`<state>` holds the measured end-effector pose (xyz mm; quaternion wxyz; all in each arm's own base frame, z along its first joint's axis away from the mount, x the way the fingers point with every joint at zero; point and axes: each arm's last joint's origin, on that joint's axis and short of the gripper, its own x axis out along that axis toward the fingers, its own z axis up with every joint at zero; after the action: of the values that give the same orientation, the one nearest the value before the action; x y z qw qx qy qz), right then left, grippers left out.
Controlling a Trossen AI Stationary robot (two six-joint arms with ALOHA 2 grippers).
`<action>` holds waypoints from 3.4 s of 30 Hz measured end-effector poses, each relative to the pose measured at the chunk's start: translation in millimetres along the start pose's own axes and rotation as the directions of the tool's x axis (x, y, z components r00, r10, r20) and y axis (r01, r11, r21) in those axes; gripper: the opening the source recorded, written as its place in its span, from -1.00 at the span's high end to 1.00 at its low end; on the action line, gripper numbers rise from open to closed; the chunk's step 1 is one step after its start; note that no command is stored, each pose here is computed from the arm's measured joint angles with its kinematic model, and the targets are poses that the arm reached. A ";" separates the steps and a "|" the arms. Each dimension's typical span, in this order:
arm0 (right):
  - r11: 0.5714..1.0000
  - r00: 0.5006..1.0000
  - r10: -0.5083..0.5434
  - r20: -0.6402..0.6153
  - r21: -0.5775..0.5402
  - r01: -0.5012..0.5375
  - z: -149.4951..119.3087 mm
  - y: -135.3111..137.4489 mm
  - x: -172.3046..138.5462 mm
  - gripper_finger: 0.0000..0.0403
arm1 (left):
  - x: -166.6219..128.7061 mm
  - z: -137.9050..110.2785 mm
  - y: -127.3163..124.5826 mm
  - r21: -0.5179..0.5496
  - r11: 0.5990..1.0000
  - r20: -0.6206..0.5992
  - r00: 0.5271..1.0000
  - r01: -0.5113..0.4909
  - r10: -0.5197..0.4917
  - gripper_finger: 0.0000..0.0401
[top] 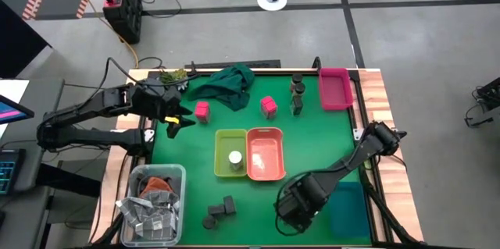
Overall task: Sort spices by type
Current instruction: Put the white seasoning bottle into the green bin
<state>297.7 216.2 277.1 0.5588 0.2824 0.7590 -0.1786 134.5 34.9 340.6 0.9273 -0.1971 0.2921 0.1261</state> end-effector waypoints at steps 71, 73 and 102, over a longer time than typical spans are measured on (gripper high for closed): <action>0.805 0.822 0.134 0.553 -0.545 0.235 200.9 -135.3 -135.2 -0.13 | -2.0 6.8 9.9 -0.492 0.834 0.148 0.919 -0.251 0.365 -0.07; 0.765 0.816 0.144 0.559 -0.586 0.267 210.6 -124.3 -137.1 -0.13 | -4.6 6.2 9.8 -0.504 0.829 0.156 0.919 -0.241 0.362 -0.07; 0.749 0.802 0.305 0.514 -0.649 0.130 295.4 -70.1 -78.1 -0.13 | -54.6 -16.6 11.8 -0.421 0.882 0.270 0.899 -0.210 0.343 -0.07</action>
<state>491.4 -29.4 256.0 0.8367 0.0354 0.5444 0.0484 78.7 31.7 357.0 0.8789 -0.3047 0.1243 0.3453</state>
